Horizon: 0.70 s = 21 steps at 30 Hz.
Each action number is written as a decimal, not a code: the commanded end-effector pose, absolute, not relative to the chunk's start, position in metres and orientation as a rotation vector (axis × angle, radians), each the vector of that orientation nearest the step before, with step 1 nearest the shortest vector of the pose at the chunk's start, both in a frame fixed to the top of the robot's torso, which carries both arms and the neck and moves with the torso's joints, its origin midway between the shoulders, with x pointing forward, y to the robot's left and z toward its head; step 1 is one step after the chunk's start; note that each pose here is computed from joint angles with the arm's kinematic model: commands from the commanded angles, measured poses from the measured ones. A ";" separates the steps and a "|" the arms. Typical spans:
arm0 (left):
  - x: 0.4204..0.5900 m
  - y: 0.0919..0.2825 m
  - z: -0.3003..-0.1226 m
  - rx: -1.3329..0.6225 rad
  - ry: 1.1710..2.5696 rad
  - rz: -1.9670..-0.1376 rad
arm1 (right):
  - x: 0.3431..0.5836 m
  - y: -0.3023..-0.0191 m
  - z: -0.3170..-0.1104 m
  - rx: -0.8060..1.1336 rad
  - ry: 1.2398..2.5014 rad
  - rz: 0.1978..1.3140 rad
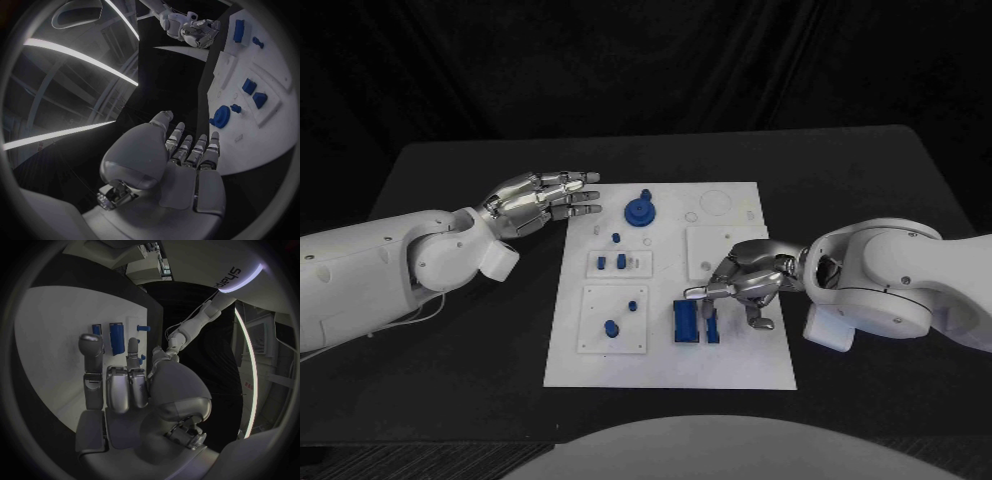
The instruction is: Assemble the parts on the task board
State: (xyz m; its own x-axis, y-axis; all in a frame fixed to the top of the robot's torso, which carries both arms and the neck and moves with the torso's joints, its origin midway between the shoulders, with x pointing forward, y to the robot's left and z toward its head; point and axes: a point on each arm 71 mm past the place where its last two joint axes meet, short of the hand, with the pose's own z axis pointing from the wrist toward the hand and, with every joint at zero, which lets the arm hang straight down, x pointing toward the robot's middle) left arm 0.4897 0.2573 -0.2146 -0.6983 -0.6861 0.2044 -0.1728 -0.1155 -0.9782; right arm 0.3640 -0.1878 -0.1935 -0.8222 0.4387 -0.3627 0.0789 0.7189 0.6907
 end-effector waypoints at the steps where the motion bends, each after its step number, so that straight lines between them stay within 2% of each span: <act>1: 0.489 0.256 -0.214 -0.945 1.774 -1.901 | 0.362 -0.184 -0.194 0.283 2.422 0.949; 14: 0.488 0.256 -0.214 -0.945 1.775 -1.905 | 0.358 -0.171 -0.205 0.000 2.299 0.708; 21: 0.488 0.257 -0.215 -0.947 1.776 -1.904 | 0.358 -0.166 -0.211 -0.049 2.281 0.656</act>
